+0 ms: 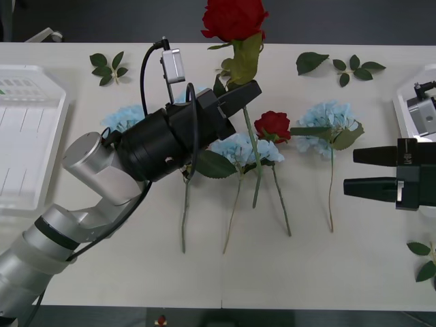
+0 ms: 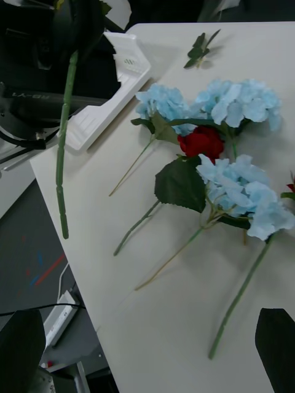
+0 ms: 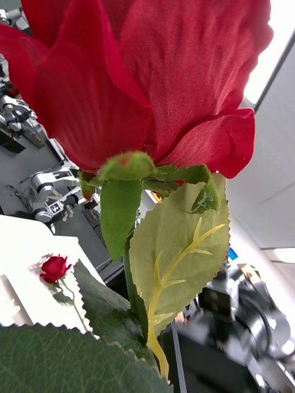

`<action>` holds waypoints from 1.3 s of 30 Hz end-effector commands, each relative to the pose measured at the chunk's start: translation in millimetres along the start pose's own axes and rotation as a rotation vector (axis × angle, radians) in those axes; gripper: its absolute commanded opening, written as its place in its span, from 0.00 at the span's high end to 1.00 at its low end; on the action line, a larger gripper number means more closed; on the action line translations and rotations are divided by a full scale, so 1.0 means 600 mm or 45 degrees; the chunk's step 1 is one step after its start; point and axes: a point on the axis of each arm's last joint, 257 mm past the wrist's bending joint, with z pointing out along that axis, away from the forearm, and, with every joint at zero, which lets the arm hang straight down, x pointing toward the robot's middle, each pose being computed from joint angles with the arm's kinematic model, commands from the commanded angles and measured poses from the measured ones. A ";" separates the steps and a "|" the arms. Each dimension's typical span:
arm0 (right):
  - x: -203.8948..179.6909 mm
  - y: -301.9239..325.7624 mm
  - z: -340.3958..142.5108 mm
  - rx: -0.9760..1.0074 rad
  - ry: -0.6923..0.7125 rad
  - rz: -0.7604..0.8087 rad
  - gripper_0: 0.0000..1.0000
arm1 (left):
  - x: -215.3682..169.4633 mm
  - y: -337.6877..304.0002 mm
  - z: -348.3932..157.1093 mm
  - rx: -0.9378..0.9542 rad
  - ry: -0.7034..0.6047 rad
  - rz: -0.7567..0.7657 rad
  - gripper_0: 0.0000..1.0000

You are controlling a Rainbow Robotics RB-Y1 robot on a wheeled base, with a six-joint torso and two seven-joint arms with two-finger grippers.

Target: Put the red flowers into the right box and the blue flowers into the left box

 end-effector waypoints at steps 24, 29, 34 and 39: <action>-0.068 0.093 0.180 -0.157 -0.300 -0.015 0.00 | -0.009 -0.041 0.053 0.059 -0.036 0.001 1.00; -0.076 0.089 0.196 -0.154 -0.326 0.003 0.00 | -0.009 -0.041 0.053 0.059 -0.036 0.001 1.00; -0.081 0.089 0.200 -0.155 -0.342 0.018 0.86 | -0.010 -0.041 0.053 0.057 -0.039 0.002 1.00; -0.084 0.093 0.200 -0.166 -0.351 0.034 1.00 | -0.011 -0.039 0.052 0.053 -0.037 0.004 1.00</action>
